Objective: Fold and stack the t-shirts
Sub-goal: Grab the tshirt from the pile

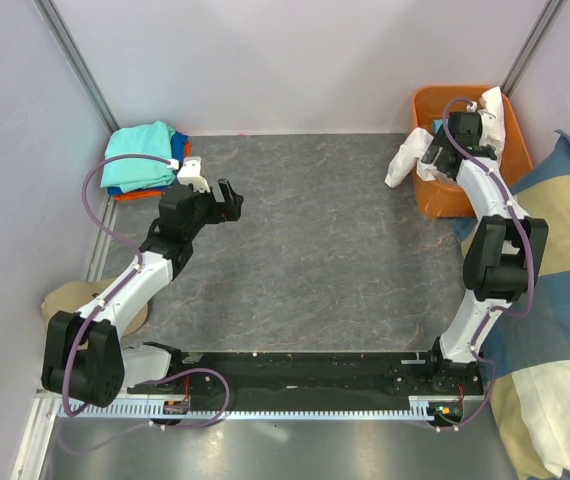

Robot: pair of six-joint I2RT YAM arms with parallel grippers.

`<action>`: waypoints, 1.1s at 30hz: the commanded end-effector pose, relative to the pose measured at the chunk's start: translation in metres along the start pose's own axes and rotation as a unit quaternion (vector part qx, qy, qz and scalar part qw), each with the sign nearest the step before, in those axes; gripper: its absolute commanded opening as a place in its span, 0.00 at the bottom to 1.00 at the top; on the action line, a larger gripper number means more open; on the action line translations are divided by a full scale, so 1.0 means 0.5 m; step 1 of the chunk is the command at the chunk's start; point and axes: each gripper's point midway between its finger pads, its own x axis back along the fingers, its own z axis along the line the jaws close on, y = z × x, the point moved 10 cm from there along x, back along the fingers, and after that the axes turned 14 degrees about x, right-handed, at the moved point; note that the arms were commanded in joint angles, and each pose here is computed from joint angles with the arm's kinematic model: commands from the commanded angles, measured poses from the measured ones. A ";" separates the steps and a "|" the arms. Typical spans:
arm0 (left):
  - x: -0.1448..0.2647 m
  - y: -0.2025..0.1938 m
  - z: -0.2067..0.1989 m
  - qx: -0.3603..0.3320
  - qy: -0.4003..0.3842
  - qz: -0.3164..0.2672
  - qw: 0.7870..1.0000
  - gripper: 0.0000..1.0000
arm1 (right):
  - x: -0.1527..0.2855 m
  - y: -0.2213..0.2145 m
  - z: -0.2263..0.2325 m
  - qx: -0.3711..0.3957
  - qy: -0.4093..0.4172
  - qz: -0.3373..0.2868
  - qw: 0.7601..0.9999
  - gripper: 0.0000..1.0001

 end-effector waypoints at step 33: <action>-0.007 -0.010 -0.023 0.042 -0.040 0.032 0.998 1.00 | 0.299 0.318 -0.007 -0.096 0.226 -0.237 0.940 0.00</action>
